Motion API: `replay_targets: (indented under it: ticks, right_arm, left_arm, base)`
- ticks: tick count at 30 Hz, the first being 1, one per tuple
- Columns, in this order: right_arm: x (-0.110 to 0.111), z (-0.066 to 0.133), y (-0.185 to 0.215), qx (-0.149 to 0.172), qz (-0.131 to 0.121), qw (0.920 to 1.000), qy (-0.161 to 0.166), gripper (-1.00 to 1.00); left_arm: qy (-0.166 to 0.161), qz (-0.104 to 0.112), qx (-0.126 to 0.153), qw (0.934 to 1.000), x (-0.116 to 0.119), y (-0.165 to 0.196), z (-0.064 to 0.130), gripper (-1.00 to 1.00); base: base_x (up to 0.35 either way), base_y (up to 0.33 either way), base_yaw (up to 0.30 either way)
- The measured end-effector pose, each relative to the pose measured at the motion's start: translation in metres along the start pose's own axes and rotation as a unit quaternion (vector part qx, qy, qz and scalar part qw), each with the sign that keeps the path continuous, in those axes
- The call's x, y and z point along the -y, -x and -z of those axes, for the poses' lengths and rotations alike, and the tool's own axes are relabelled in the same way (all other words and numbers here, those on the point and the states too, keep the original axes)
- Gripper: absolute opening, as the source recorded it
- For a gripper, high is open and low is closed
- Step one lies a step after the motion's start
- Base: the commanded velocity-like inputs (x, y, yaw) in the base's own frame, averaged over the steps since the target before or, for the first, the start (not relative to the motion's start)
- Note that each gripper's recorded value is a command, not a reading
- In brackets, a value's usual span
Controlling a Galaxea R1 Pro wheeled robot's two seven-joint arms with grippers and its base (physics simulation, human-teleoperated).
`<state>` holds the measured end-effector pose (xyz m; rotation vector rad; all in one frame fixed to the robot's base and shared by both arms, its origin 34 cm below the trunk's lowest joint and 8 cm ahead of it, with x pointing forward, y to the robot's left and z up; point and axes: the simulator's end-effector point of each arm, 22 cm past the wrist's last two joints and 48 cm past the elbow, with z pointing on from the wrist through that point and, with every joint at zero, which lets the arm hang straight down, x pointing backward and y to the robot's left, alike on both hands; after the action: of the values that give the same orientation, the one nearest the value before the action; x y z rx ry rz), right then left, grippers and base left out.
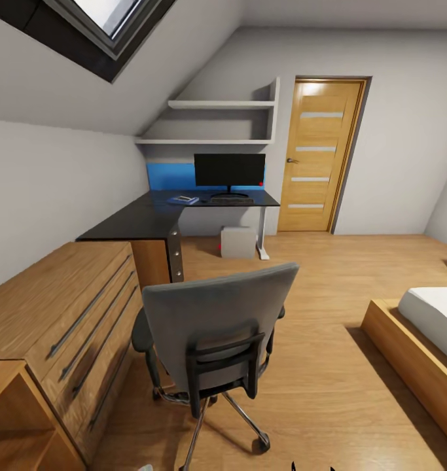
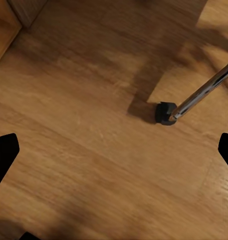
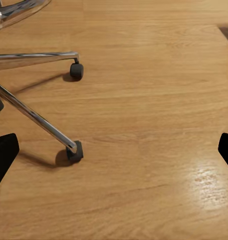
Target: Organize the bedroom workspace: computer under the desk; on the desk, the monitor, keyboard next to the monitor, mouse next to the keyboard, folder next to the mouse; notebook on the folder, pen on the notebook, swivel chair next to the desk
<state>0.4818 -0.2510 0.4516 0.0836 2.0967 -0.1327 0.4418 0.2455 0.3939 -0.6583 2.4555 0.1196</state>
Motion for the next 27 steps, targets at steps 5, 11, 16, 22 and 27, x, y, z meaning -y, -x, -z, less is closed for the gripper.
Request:
replay_targets:
  ticks: [5,11,16,22,27]
  right_arm:
    - [0.0006,-0.0002,0.0001,0.0,0.0,1.0,0.0,1.0]
    - [0.0006,-0.0001,-0.0001,0.0,0.0,1.0,0.0,1.0]
    - [0.001,-0.0002,0.0,0.0,0.001,1.0,0.0,1.0]
    - [0.0016,-0.0002,-0.0004,0.0,0.001,1.0,-0.001,1.0]
    - [0.0018,-0.0002,-0.0004,0.0,0.001,1.0,-0.001,1.0]
  left_arm:
    - [-0.013,-0.029,0.004,0.9995,0.0057,-0.0011,0.0012,1.0]
    - [-0.02,-0.047,0.006,0.9987,0.0088,-0.0022,0.0019,1.0]
    - [-0.019,-0.047,0.005,0.9987,0.0086,-0.0024,0.0019,1.0]
    - [-0.019,-0.047,0.005,0.9987,0.0083,-0.0025,0.0017,1.0]
    - [-0.019,-0.047,0.005,0.9987,0.0082,-0.0024,0.0017,1.0]
  base:
    - [-0.029,0.024,0.0]
    - [-0.111,0.093,0.0]
    - [-0.116,0.075,0.0]
    - [-0.1,0.081,0.0]
    - [-0.168,0.138,0.0]
